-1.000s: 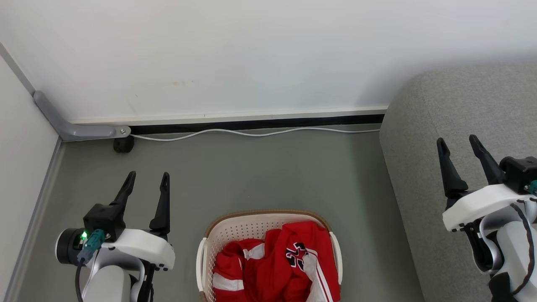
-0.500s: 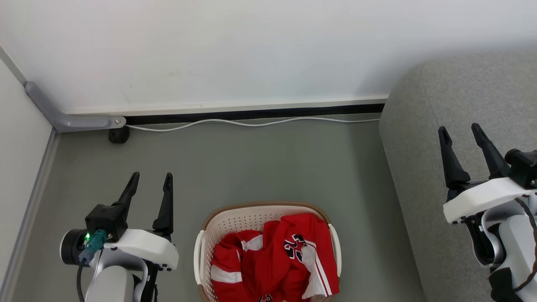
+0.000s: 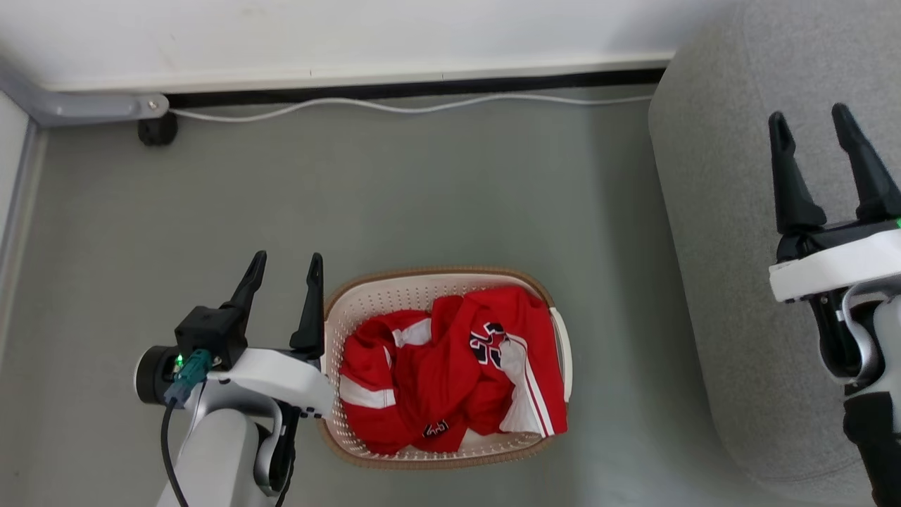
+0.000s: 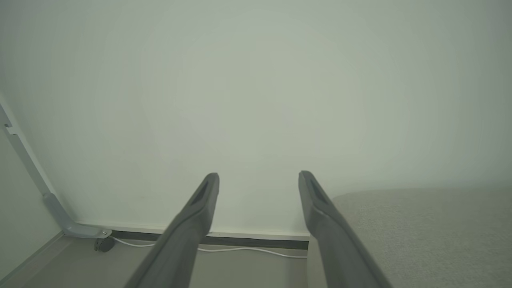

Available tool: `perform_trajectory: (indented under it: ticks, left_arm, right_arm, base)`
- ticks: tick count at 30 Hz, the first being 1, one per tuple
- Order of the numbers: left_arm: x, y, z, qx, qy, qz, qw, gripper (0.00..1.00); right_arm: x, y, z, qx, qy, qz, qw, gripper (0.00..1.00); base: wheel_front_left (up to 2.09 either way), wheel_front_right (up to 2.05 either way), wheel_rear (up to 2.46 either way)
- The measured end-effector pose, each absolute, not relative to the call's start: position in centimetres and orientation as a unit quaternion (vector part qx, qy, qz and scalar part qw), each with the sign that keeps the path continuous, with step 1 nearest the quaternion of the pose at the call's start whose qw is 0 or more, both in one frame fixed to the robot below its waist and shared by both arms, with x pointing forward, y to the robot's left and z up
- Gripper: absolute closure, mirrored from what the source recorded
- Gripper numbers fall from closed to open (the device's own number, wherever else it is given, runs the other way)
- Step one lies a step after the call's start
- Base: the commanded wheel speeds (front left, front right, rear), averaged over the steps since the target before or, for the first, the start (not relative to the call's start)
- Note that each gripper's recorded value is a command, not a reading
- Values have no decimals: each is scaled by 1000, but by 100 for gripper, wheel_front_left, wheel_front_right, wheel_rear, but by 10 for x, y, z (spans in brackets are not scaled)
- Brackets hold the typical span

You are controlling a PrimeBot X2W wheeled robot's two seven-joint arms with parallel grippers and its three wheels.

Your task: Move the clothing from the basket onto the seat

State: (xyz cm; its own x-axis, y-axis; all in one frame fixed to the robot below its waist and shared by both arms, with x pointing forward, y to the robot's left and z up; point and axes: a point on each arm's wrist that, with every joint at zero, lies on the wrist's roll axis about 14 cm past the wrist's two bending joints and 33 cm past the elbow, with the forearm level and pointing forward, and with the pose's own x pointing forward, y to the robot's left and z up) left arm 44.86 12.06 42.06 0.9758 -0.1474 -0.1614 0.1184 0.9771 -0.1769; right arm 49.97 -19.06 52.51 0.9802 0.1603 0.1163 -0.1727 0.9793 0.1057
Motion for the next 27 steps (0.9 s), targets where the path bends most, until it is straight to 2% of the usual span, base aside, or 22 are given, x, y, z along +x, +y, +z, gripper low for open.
perform_trajectory:
  ticks: [8, 20, 27]
  left_arm:
    - [473, 87, 368, -100, 141, -92, 981, 0]
    - [464, 39, 270, -137, 267, -130, 945, 0]
    - [463, 18, 232, -144, 312, -153, 926, 0]
  right_arm:
    - [537, -196, 506, 66, -57, 84, 993, 0]
    - [571, -203, 469, 63, -46, 81, 994, 0]
    - [582, -205, 448, 62, -37, 82, 994, 0]
  base:
    - [0, 0, 0]
    - [0, 0, 0]
    - [0, 0, 0]
